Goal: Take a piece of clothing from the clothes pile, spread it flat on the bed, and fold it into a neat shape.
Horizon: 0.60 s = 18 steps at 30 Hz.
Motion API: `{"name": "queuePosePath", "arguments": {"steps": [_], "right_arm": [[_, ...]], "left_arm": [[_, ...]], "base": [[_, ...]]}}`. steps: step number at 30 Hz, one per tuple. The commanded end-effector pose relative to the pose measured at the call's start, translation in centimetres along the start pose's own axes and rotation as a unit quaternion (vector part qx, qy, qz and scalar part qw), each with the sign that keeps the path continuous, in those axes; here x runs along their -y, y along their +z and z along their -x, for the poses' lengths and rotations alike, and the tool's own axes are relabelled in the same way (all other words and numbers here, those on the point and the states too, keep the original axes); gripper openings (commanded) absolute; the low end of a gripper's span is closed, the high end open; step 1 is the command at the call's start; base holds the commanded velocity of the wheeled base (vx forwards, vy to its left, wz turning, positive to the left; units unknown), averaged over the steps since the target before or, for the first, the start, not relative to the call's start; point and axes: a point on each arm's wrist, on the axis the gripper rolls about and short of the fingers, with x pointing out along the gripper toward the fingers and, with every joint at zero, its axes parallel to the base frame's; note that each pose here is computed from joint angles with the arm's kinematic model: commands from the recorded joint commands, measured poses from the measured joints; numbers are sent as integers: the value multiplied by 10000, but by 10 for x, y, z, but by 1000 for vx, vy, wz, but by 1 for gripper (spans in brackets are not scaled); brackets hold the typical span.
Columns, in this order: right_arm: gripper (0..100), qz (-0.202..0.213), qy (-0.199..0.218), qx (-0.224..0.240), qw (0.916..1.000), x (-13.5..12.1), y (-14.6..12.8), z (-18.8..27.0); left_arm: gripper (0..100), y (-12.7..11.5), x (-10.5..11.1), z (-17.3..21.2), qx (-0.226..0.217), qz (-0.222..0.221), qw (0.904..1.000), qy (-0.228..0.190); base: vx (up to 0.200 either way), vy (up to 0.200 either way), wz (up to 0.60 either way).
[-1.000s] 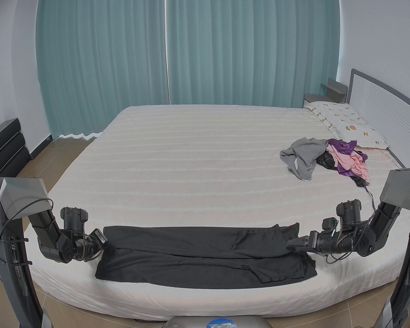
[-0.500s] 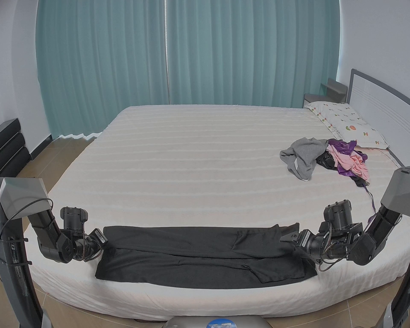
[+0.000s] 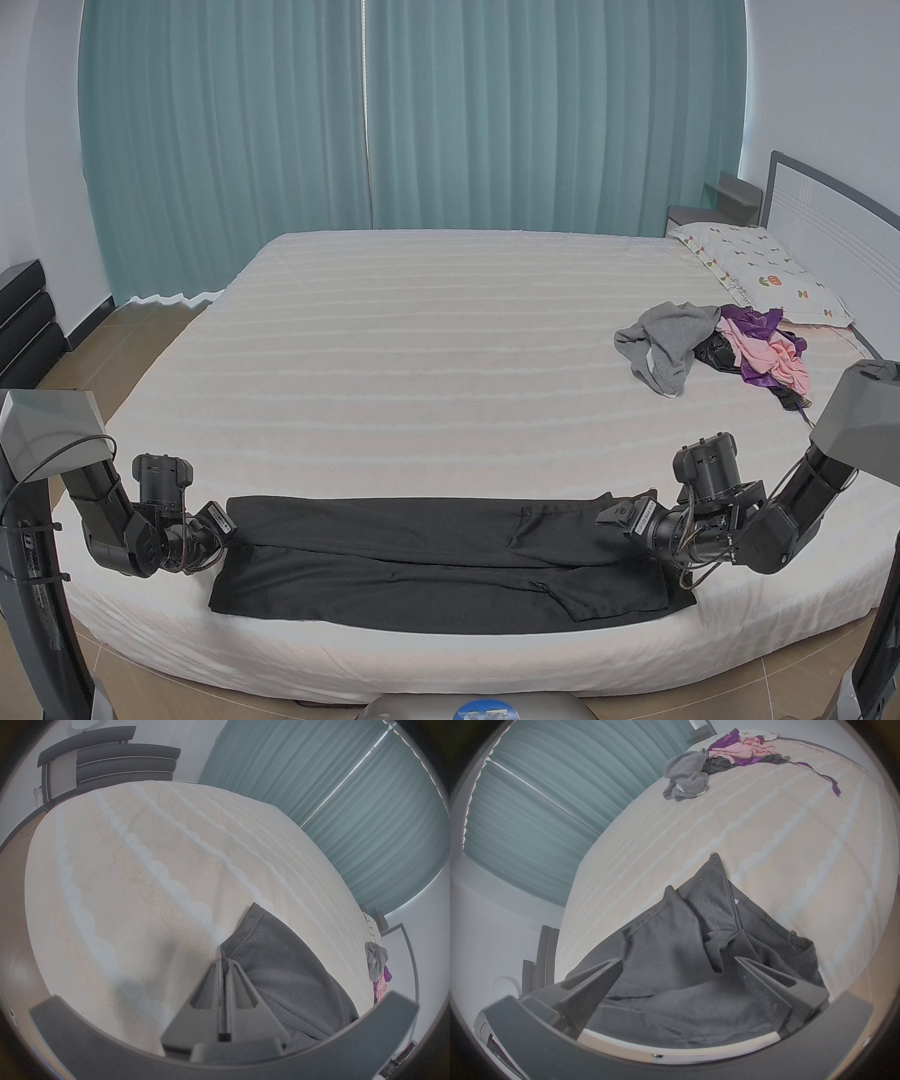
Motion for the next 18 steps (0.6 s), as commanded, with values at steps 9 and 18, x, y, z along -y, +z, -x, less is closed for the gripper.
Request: {"name": "queuePosePath", "arguments": {"steps": [9,18], "right_arm": [[0,-5,-424,-138,9990,-2,1,-24],[0,-170,-355,57,9992,-2,14,-18]], "left_arm": [[0,1,1,2,29,3,10000,-17],[0,7,6,11,150,0,9998,-134]], "base": [[0,0,0],[0,0,0]]}}
